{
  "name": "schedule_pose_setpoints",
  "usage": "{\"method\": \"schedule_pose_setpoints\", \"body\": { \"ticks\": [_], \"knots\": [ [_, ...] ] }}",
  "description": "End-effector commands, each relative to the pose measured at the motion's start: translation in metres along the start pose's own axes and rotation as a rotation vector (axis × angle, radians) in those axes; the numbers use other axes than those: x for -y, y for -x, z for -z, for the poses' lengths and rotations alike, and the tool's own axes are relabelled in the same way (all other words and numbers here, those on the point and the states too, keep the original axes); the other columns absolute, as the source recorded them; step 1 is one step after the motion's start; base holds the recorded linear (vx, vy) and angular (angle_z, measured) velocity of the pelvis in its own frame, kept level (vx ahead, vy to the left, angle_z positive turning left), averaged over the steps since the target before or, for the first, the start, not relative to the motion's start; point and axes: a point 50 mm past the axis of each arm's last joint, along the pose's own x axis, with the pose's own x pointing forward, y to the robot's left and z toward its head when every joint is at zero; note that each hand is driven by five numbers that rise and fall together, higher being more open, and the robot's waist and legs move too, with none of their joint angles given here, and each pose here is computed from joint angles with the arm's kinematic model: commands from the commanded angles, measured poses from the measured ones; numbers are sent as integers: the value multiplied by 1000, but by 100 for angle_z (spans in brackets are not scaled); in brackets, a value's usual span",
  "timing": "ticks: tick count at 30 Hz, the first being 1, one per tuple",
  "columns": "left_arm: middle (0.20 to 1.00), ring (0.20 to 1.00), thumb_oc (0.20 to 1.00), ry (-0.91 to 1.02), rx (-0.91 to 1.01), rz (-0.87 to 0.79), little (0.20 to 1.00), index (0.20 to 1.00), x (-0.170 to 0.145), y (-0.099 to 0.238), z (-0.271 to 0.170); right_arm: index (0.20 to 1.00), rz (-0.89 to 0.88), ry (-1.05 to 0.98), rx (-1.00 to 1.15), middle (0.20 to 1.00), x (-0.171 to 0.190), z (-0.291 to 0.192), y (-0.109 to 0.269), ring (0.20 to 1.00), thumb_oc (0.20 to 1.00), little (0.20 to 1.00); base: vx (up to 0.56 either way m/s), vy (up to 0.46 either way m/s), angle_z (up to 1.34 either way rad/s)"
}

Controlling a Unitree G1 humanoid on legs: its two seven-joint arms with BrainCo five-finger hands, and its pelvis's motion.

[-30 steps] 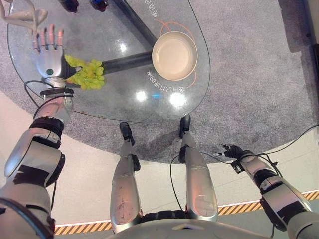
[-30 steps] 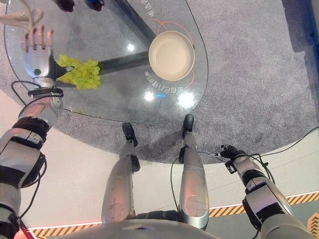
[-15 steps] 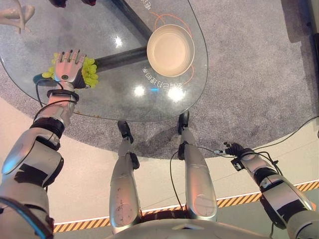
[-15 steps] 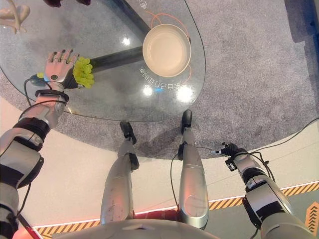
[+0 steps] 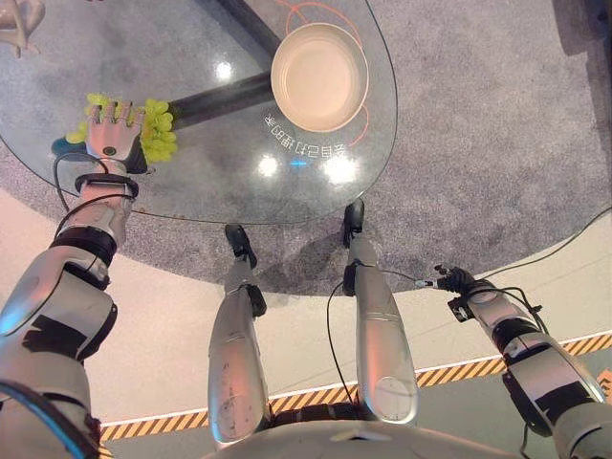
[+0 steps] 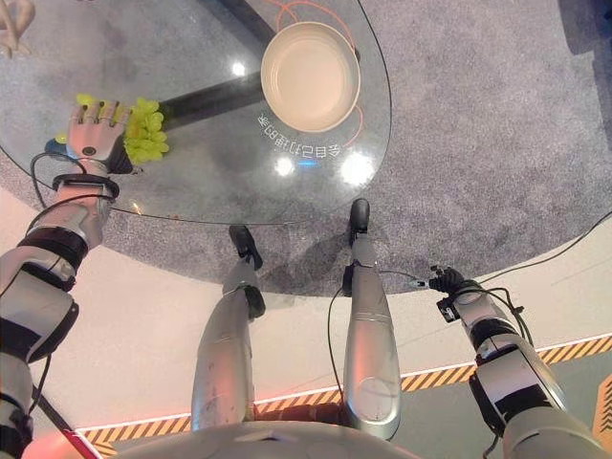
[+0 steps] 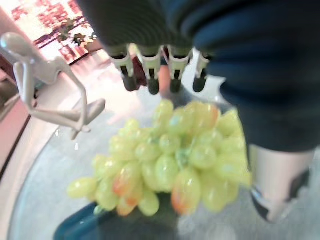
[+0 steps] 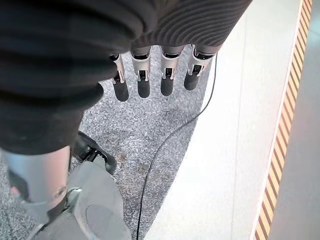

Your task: Pick up fruits into the plate

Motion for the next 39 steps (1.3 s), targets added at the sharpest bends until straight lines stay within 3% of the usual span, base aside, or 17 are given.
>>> {"method": "schedule_pose_setpoints", "body": {
  "ticks": [1, 20, 21, 22, 23, 39],
  "knots": [
    [1000, 1000, 1000, -99, -153, -6, 1000, 1000, -8, -1, 47, 1000, 52, -10, -87, 1000, 15, 42, 9, 1000, 1000, 1000, 0, 0, 0],
    [1000, 1000, 1000, -249, -281, -23, 1000, 1000, -5, 9, 75, 1000, 28, -68, 17, 1000, 4, 35, 11, 1000, 1000, 1000, 0, -1, 0],
    [536, 536, 536, -238, -293, -21, 536, 536, -4, 10, 76, 1000, 23, -71, 22, 1000, 2, 36, 12, 1000, 1000, 1000, -1, -12, -3],
    [278, 278, 278, -231, -305, -17, 278, 278, -5, 10, 77, 1000, 20, -73, 25, 1000, 1, 36, 12, 1000, 1000, 1000, -2, -14, -4],
    [200, 200, 200, -216, -307, -20, 200, 200, -4, 10, 78, 1000, 15, -74, 26, 1000, -1, 36, 13, 1000, 1000, 1000, 0, 0, 0],
    [200, 200, 200, -165, -278, -30, 200, 200, -10, 6, 75, 1000, 3, -96, 15, 1000, -17, 55, 18, 1000, 1000, 1000, 0, 0, 0]
  ]
}}
